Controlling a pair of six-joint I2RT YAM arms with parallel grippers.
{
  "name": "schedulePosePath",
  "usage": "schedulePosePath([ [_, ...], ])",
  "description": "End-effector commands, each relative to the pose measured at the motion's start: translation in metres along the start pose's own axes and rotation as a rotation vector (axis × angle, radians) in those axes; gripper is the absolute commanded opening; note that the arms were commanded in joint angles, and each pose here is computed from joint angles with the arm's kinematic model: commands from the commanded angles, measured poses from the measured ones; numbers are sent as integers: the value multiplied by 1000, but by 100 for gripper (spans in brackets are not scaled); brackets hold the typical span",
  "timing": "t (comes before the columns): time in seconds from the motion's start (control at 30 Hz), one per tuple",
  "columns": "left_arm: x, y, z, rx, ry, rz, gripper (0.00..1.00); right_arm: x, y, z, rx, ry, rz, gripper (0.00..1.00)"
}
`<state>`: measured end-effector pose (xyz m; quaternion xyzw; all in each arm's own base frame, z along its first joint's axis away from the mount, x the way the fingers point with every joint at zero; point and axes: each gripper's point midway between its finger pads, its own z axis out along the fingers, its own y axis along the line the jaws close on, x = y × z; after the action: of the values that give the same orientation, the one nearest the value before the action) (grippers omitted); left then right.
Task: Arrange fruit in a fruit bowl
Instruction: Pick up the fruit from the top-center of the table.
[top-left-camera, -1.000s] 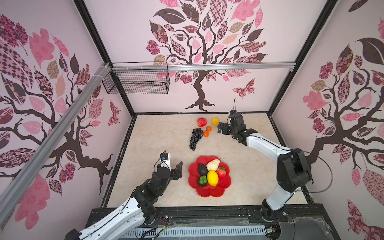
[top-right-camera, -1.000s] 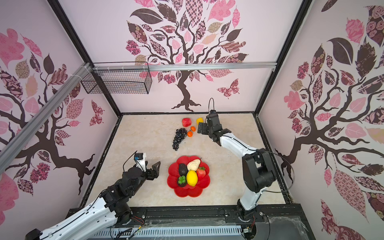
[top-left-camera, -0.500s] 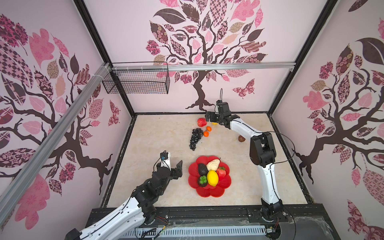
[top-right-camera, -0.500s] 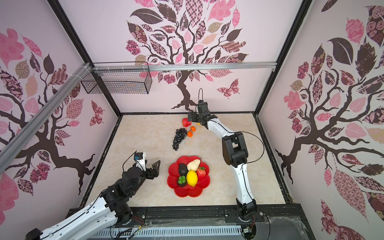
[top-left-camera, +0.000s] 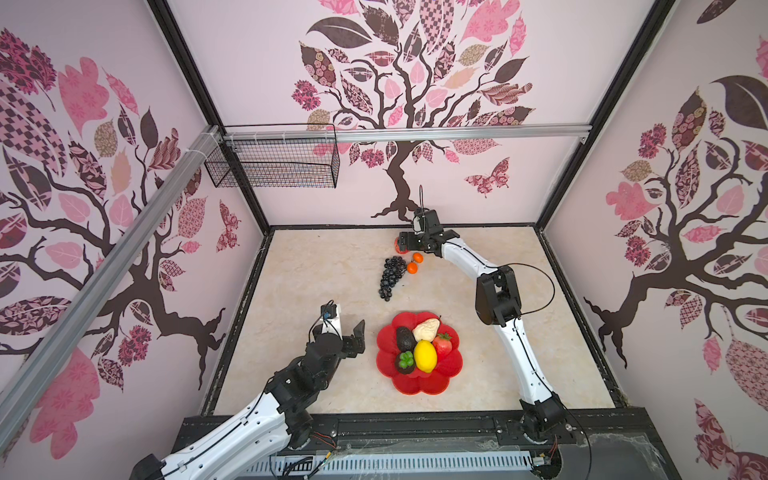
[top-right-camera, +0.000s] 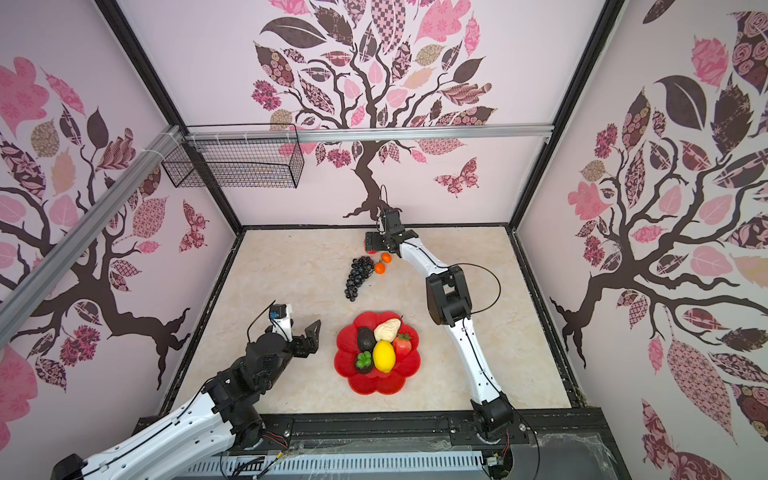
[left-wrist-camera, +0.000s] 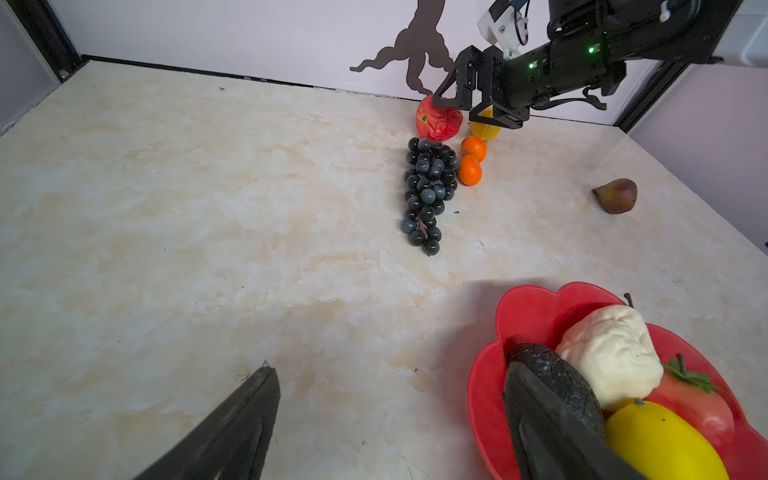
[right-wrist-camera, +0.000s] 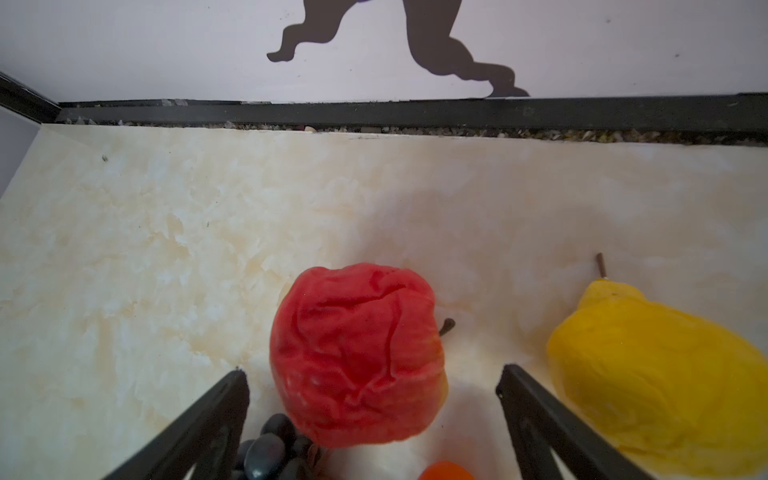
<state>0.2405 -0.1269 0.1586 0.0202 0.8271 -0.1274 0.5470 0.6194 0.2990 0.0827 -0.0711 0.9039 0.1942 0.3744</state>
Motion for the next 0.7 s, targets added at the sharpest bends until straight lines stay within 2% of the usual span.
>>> schedulePosePath([
  [0.0, 1, 3, 1, -11, -12, -3, 88, 13, -4, 16, 36, 22, -48, 96],
  [0.23, 1, 3, 1, -10, -14, -6, 88, 17, -5, 29, 59, 6, -59, 92],
  [0.4, 1, 3, 2, -10, -13, -5, 88, 17, -6, 35, 58, -1, -39, 85],
  [0.57, 1, 3, 2, -9, -13, -5, 88, 16, -9, 33, 81, 1, -39, 73],
  [0.67, 2, 2, 2, -7, -10, -5, 89, 10, -8, 27, 85, -10, -48, 70],
])
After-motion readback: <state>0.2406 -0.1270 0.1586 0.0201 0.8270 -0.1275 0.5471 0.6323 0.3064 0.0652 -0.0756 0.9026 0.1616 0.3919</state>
